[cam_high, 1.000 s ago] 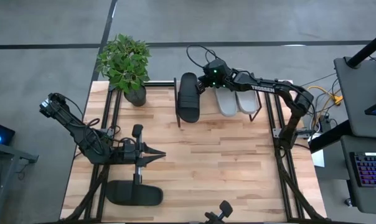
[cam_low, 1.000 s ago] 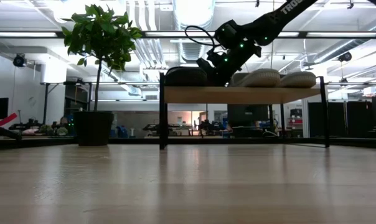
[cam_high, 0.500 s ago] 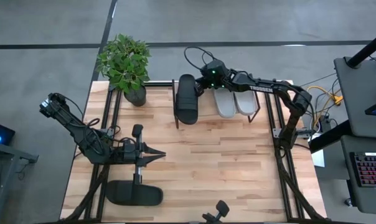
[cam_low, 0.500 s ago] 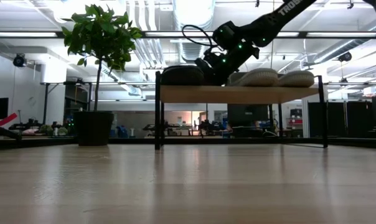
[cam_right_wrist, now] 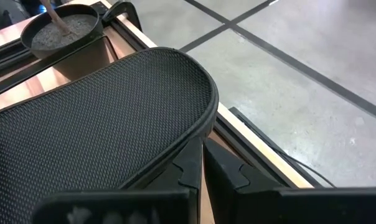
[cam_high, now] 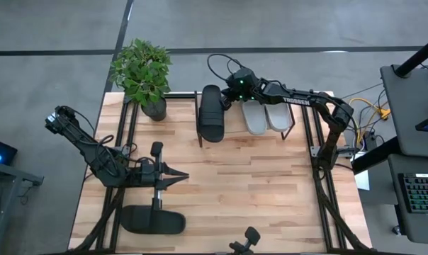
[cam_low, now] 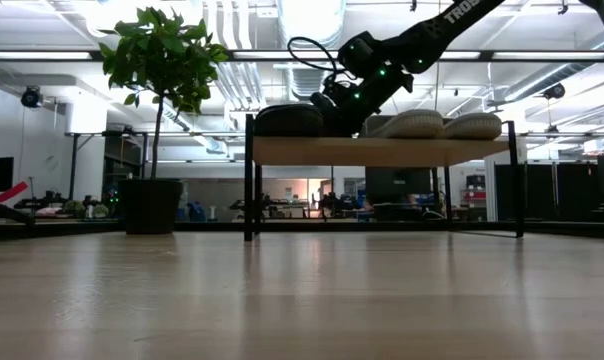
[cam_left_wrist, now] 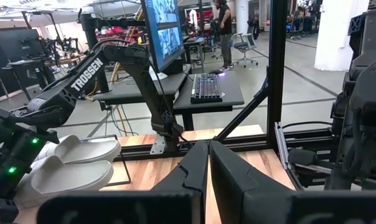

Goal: Pick and place slides into the shelf
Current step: Adjust the slides on the shelf

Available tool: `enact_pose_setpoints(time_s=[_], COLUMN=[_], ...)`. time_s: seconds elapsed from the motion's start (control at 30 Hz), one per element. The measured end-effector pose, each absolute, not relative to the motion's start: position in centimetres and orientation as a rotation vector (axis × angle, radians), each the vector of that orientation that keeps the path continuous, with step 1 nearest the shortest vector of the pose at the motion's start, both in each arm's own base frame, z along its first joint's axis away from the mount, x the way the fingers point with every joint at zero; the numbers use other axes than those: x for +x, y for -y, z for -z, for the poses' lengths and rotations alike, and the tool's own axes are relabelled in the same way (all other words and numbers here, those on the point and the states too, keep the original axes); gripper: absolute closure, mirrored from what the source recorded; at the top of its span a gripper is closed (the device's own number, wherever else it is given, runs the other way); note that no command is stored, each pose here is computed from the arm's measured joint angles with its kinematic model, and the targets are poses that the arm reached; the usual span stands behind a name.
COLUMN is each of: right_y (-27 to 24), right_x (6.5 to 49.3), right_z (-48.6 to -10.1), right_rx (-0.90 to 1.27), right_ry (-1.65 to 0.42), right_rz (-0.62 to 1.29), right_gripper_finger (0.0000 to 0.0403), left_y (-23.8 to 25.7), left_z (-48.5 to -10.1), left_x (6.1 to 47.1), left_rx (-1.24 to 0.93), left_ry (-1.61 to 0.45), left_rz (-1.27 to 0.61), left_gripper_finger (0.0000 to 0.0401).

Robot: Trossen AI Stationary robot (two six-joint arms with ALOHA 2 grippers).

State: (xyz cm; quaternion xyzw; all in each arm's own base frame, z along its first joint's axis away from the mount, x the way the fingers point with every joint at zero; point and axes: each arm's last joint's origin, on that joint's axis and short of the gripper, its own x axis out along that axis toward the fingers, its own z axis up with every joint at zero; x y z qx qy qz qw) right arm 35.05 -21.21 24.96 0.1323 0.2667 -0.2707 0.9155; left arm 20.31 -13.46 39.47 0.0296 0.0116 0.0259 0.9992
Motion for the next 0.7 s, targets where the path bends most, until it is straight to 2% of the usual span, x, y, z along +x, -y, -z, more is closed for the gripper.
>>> enact_pose_setpoints(time_s=[0.7], right_y=[21.4], right_x=[35.4], right_z=[-26.1], right_rx=[0.181], right_ry=[-0.515], right_rz=[0.534], right_gripper_finger=[0.0394], left_y=[13.5], left_z=[-39.4], left_x=[20.4], left_rx=[0.062], left_ry=[-0.026], left_rz=[-0.051], left_gripper_finger=[0.0397])
